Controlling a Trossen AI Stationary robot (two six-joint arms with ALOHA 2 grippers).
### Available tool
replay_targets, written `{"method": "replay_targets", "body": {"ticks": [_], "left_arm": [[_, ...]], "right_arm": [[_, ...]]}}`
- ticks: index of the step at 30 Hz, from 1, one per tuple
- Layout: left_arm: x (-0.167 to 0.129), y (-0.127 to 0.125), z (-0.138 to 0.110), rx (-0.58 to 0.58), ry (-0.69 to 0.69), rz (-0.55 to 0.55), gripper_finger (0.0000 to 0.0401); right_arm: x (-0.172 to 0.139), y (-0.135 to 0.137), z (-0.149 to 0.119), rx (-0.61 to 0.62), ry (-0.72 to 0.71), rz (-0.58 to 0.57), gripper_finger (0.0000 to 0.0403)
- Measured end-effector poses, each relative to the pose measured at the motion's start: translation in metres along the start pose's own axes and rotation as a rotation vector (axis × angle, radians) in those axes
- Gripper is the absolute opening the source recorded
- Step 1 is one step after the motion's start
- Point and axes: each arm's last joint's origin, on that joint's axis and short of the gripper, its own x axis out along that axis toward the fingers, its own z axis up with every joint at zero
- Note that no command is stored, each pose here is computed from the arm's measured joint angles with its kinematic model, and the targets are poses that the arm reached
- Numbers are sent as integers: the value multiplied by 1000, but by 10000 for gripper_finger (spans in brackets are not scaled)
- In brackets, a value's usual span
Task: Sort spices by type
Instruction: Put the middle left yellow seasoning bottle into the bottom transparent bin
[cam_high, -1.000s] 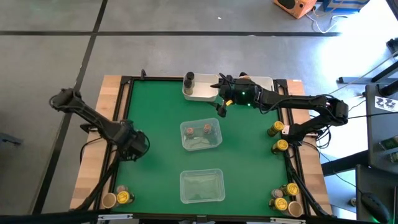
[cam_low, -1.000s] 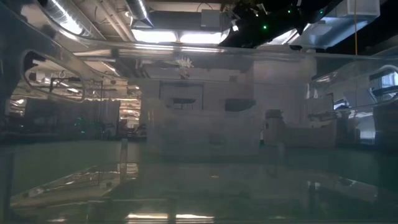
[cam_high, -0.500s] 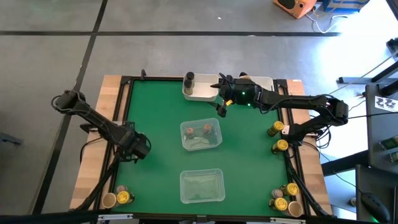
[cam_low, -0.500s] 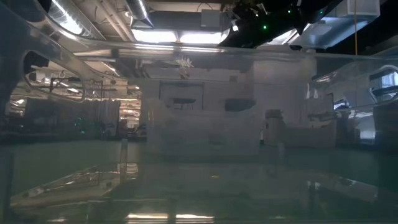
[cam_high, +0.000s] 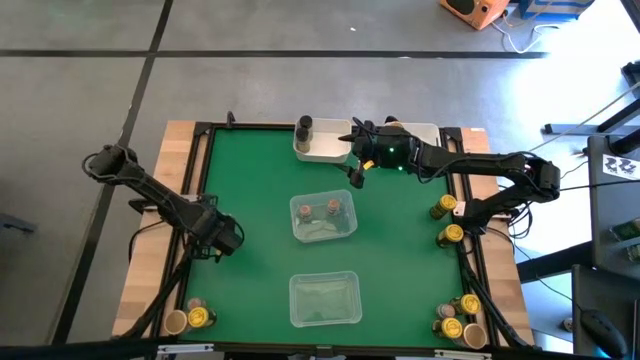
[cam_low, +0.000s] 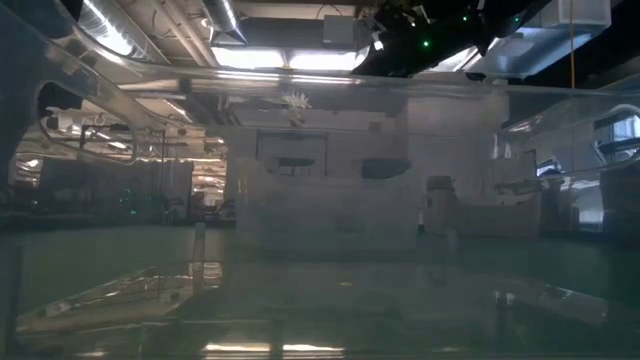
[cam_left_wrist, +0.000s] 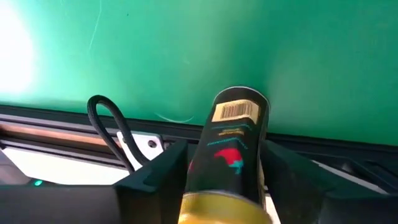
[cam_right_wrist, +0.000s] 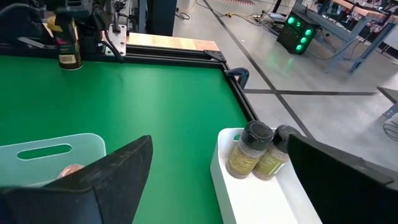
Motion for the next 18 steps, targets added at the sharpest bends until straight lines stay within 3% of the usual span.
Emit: {"method": "replay_targets", "body": {"ticks": [11,14,18], "left_arm": [[-3,0,1,-10,-11,-6,122],[-3,0,1,-5,-9,-7,127],[-4,0,1,-17,-13,-11,163]], "right_arm": [[0,0,0,7,1,0,372],[0,0,0,22,1,0,372],[0,0,0,24,1,0,372]]}}
